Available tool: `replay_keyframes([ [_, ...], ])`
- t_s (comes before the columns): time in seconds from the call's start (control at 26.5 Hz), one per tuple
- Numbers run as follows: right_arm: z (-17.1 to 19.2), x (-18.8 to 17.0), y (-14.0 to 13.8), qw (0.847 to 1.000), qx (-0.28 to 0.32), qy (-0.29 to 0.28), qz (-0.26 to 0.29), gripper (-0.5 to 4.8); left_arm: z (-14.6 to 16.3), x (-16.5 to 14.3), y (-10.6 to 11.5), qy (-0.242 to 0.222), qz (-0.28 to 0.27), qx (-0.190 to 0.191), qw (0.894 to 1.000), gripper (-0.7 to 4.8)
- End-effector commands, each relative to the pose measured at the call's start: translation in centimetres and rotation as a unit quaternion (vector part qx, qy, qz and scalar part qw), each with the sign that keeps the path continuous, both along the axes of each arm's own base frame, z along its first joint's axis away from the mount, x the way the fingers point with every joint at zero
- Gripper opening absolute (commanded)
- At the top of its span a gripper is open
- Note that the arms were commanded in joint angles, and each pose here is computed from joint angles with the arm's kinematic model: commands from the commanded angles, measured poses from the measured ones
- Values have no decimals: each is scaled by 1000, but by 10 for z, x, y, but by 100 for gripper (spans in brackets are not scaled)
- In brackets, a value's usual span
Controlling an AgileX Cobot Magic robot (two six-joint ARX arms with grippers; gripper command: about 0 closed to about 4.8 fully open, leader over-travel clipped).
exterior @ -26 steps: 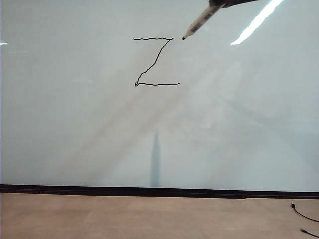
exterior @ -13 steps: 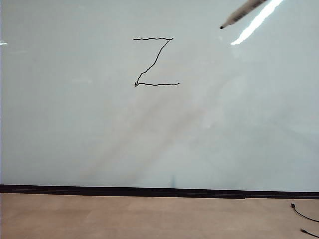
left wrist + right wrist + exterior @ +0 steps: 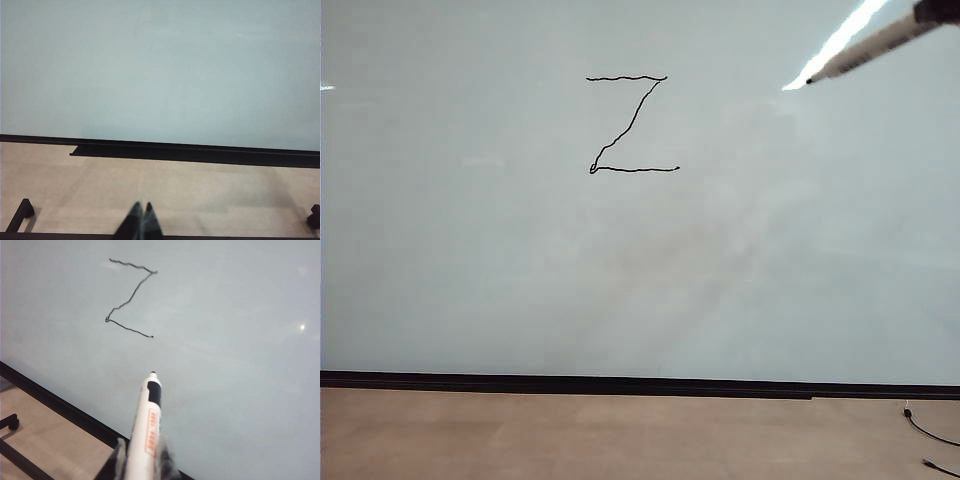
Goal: Pick up the pen on the shelf to the right of the whiteboard and write the letter Z.
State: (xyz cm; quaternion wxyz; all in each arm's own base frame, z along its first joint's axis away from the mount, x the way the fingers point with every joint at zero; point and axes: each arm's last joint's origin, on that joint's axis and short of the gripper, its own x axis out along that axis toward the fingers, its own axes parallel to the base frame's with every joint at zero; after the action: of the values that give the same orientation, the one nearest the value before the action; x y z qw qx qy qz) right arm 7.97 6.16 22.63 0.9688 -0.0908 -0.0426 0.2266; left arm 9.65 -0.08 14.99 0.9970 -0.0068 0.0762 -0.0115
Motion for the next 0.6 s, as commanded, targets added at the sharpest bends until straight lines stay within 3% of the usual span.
replay_keyframes([
  [0.04, -13, -5, -5, 1000, 15, -18, -4, -5, 1, 0, 0, -3, -1, 2, 1000, -4],
  [0.23, -23, -10, -9, 999, 29, -34, -3, -5, 1, 0, 0, -3, 0, 2, 1000, -4],
  [0.42, -29, -8, -8, 1000, 19, -19, -3, -5, 1, 0, 0, -3, -1, 2, 1000, -4],
  [0.6, -53, -3, -3, 998, 55, -4, 5, -5, 1, 0, 0, -3, 0, 2, 1000, -4],
])
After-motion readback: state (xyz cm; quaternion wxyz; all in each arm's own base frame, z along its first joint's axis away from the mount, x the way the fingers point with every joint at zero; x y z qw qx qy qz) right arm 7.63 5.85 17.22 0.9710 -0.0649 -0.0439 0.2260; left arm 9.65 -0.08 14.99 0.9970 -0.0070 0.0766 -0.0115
